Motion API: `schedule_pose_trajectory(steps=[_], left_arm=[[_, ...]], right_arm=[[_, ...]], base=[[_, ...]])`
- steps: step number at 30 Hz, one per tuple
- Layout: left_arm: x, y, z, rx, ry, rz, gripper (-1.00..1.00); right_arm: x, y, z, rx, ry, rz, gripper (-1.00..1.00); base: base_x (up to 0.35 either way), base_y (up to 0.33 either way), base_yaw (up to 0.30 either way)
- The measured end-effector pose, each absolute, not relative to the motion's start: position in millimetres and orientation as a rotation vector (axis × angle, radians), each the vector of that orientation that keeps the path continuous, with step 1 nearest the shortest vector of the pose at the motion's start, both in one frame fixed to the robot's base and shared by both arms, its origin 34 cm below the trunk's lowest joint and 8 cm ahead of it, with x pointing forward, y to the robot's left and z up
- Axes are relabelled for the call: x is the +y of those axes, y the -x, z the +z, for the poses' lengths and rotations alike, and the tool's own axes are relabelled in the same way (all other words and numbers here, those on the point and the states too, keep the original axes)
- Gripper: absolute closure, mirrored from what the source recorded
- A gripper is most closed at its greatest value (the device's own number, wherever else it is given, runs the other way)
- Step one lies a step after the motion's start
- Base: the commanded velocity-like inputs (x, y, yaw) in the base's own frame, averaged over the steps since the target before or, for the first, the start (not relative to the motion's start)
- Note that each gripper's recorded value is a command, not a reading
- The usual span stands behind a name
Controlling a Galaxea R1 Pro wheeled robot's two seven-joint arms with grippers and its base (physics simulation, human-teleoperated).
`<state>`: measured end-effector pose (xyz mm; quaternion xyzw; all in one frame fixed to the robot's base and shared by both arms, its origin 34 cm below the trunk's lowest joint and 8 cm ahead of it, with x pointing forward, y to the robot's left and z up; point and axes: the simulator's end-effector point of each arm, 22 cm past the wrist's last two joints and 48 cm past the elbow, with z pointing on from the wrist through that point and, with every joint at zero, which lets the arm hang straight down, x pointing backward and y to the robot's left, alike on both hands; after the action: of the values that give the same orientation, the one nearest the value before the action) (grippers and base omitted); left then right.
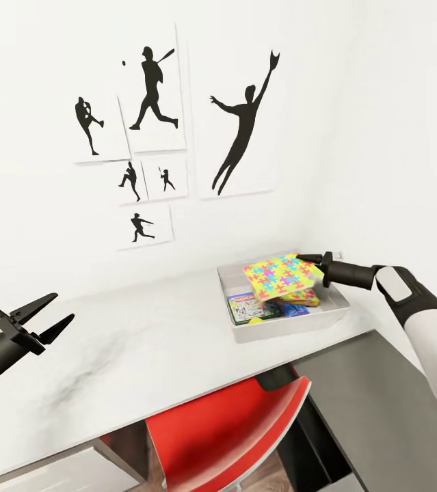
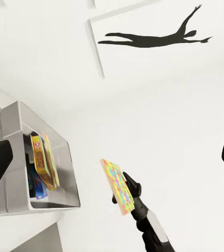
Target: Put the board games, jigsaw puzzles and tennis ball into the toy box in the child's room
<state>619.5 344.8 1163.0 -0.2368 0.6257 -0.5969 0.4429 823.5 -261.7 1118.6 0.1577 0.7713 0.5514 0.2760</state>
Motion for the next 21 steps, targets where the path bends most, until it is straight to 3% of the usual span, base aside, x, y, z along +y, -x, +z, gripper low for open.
schedule_pose_trajectory(steps=[21], left_arm=[[344.8,-619.4,1163.0,1.552,0.587,-1.481,-1.0]], right_arm=[[-261.9,-824.1,1110.0,2.068,-0.435,1.475,1.0]], base=[[0.085,0.0,0.0]])
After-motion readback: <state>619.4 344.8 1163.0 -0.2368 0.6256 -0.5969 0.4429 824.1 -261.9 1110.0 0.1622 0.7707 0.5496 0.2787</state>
